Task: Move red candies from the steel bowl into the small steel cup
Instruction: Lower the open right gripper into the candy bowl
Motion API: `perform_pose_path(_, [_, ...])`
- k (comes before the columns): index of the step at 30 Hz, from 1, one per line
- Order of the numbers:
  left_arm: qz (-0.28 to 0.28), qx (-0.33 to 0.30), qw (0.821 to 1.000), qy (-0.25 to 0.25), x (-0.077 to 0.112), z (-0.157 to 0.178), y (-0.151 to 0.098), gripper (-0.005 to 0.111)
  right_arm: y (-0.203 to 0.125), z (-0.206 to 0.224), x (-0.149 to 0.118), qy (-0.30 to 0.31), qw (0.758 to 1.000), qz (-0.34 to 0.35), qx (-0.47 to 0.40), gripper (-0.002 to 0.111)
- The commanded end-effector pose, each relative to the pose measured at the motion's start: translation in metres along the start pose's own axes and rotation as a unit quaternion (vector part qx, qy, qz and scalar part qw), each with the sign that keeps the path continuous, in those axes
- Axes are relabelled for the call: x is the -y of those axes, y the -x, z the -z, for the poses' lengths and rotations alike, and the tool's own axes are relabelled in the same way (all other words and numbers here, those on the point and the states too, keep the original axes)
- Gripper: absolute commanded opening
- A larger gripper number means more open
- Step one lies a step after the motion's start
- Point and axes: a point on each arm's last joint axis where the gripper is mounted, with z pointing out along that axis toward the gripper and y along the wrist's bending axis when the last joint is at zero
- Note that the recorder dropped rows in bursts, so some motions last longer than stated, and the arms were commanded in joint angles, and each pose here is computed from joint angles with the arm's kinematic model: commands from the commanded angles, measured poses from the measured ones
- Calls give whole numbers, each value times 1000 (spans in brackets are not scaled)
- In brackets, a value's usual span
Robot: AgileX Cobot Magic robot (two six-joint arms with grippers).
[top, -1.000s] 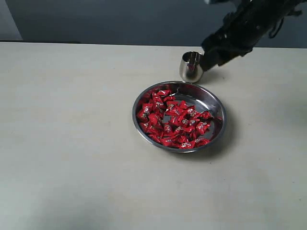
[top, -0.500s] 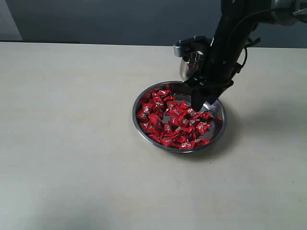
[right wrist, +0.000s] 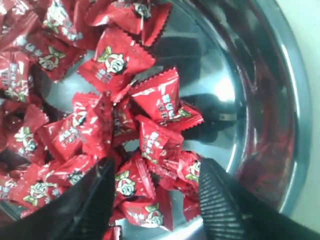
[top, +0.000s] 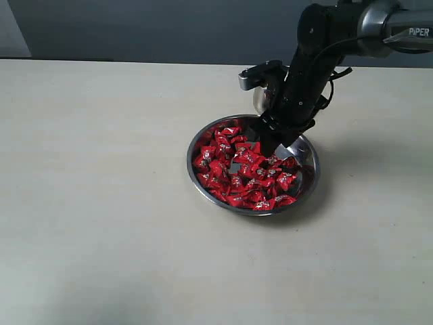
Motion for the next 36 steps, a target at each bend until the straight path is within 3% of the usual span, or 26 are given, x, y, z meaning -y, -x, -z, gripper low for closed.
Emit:
perform_pose_path(1, [2, 5, 1000, -5, 1, 0, 1, 0, 2, -3, 0, 1, 1000, -4, 5, 50])
perform_pose_path(32, [2, 5, 1000, -5, 1, 0, 1, 0, 4, -3, -1, 9, 1000, -11, 14, 50])
perform_pose_path(36, [2, 5, 1000, -5, 1, 0, 1, 0, 3, -18, 1, 13, 1000, -12, 0, 50])
